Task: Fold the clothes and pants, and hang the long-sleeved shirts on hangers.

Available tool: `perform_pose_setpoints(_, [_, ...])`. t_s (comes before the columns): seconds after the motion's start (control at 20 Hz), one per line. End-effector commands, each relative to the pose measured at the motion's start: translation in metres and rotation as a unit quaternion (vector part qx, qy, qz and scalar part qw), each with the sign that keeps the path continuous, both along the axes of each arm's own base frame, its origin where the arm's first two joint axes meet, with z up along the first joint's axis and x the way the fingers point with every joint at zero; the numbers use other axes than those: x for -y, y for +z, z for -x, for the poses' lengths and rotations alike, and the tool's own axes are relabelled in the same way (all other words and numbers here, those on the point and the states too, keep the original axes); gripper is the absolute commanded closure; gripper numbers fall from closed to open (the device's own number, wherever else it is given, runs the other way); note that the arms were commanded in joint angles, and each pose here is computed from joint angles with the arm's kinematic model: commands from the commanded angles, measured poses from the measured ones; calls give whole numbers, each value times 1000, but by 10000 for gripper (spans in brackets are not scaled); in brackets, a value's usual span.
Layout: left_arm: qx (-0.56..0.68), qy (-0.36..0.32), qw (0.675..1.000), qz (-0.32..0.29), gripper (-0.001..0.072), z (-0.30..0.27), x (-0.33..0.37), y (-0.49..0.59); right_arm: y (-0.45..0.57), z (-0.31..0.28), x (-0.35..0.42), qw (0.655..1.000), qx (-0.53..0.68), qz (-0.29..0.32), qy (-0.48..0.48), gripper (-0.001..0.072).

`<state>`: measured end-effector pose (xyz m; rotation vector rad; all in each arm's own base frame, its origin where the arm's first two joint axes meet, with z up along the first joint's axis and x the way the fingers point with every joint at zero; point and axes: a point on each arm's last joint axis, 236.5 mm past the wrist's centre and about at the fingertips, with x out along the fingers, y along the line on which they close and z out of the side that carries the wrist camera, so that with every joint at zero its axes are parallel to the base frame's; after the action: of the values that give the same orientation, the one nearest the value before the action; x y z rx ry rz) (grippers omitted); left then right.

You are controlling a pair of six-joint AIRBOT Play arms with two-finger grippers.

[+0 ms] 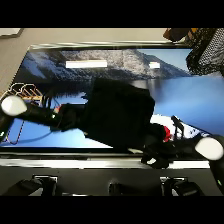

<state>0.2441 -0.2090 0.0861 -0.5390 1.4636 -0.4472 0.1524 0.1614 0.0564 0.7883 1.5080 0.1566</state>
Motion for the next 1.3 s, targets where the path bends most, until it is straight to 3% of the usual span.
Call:
perform_pose_setpoints(0.0, [-11,8,1000,12,677,58,16,23,8,39,23,999,-25,30,-38,661])
perform_pose_setpoints(0.2, [29,15,998,47,677,30,54,20,-3,-26,66,980,49,102,-165,661])
perform_pose_setpoints(0.45, [-28,18,999,42,676,-16,91,-57,-35,-104,52,968,46,80,-232,660])
perform_pose_setpoints(0.6, [-47,32,998,23,676,-46,93,-98,-63,-141,33,960,17,39,-276,658])
perform_pose_setpoints(0.85, [-35,87,993,66,675,-115,92,-111,-84,-194,5,929,-6,-60,-365,641])
perform_pose_setpoints(1.05, [-35,128,989,65,675,-143,64,-117,-75,-224,13,911,44,-85,-401,638])
perform_pose_setpoints(1.2, [-32,145,987,64,670,-153,55,-122,-71,-230,16,919,81,-73,-378,536])
perform_pose_setpoints(1.25, [-34,146,987,63,624,-153,55,-125,-72,-229,16,927,92,-62,-359,489])
